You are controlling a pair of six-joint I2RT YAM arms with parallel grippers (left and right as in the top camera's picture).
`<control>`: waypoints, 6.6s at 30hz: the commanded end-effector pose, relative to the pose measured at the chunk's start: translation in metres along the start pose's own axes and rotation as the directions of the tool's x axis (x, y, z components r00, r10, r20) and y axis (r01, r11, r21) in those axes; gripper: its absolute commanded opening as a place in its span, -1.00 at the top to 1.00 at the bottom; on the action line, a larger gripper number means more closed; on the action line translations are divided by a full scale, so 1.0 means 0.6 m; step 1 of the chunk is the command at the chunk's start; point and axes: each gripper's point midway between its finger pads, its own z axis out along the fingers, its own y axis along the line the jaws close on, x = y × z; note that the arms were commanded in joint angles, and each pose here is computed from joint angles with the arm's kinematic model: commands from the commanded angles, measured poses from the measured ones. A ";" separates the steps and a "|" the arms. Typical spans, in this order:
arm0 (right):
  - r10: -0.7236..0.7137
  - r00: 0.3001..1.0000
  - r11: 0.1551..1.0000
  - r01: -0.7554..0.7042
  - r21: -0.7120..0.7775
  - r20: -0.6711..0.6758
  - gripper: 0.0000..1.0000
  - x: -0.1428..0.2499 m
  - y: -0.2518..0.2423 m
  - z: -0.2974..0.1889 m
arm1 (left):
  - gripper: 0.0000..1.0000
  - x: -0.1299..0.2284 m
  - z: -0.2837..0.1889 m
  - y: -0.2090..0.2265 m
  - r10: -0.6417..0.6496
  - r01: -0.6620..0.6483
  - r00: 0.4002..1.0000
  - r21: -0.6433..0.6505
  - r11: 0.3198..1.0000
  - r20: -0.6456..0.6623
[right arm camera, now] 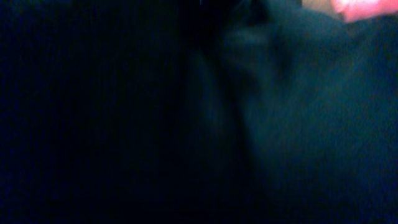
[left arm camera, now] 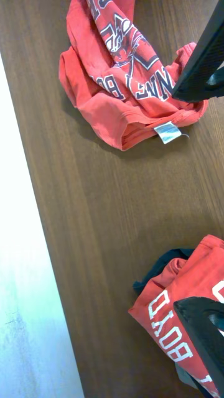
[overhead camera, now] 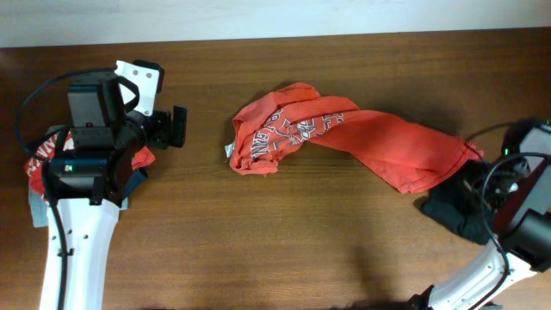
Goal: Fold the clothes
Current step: 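Lift the red shirt with the right gripper and drop it mid-table, then grasp the red shirt's left end with the left gripper, then grasp the red shirt's right end with the right gripper, then pull the shirt ends apart with both grippers to stretch it flat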
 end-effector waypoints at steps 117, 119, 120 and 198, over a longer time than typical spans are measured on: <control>-0.663 0.683 0.735 0.673 0.090 0.308 -0.58 0.212 0.259 -0.116 | 0.93 0.025 0.244 0.035 -0.003 -0.051 0.946 -0.157 0.986 -0.324; -0.637 0.721 0.761 0.644 0.077 0.273 -0.57 0.204 0.241 -0.086 | 0.93 0.025 0.244 0.035 -0.003 -0.050 0.946 -0.157 0.986 -0.323; -0.633 0.729 0.765 0.641 0.063 0.261 -0.57 0.203 0.238 -0.074 | 0.92 0.024 0.244 0.035 -0.003 -0.050 0.946 -0.157 0.986 -0.323; -0.680 0.512 0.499 0.848 -0.180 0.525 0.92 0.411 0.306 -0.301 | 0.04 0.165 0.202 -0.145 0.157 0.000 0.800 0.262 0.965 -0.580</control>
